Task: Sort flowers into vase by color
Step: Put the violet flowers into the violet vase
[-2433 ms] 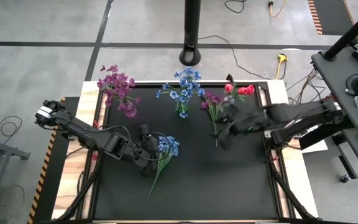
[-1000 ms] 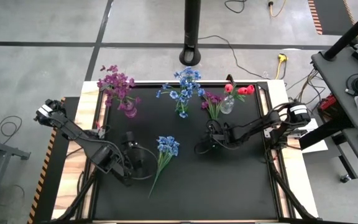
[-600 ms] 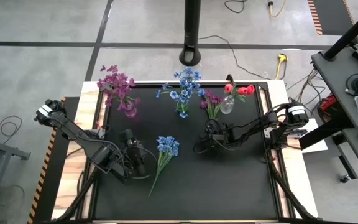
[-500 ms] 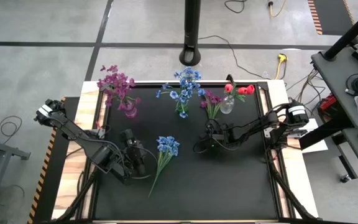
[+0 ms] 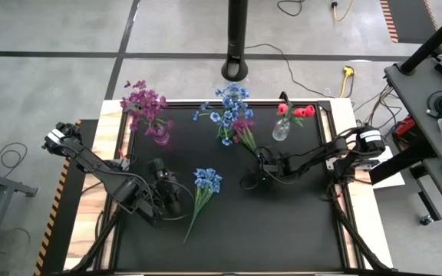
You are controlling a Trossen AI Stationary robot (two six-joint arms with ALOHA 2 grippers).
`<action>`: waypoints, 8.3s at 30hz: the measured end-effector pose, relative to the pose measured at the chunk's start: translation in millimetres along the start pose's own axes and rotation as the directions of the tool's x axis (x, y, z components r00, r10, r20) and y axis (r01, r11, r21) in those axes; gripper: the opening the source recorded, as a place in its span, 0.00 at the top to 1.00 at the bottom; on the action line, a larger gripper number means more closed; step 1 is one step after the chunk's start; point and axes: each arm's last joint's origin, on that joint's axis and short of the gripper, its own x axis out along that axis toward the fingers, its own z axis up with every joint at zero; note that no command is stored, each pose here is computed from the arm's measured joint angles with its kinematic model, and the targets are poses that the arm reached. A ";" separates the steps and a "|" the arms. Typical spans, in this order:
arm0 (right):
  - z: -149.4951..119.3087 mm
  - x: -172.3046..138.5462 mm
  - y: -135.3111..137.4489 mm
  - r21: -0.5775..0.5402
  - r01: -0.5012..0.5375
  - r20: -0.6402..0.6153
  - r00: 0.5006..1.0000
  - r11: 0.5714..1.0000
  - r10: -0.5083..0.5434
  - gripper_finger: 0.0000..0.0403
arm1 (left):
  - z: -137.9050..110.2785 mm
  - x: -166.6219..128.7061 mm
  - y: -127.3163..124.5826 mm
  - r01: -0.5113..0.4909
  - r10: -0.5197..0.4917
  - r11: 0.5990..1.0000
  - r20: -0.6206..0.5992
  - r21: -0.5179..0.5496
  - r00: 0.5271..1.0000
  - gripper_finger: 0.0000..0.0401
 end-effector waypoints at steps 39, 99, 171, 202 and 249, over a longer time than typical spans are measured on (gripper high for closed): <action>-11.4 -209.6 10.6 -0.319 -0.755 0.177 0.546 0.573 0.819 0.96 | -0.9 26.4 -42.3 0.299 -0.432 0.897 0.504 0.326 0.747 0.80; 29.3 -127.1 97.4 -0.574 -0.498 0.547 0.358 0.650 0.757 0.41 | 41.0 35.9 10.8 -0.055 0.103 0.993 0.517 -0.108 0.850 0.99; 24.2 -121.2 97.4 -0.596 -0.465 0.502 0.420 0.655 0.756 0.34 | -1.3 4.0 163.9 -0.387 0.399 0.880 -0.016 -0.274 0.917 0.99; 23.6 -120.5 97.4 -0.599 -0.462 0.497 0.426 0.654 0.756 0.34 | -13.1 17.5 162.1 -0.526 0.549 0.766 -0.051 -0.370 0.834 0.99; 22.8 -119.5 97.4 -0.603 -0.457 0.489 0.435 0.654 0.756 0.34 | -36.4 32.7 154.9 -0.556 0.621 0.645 -0.065 -0.525 0.782 0.99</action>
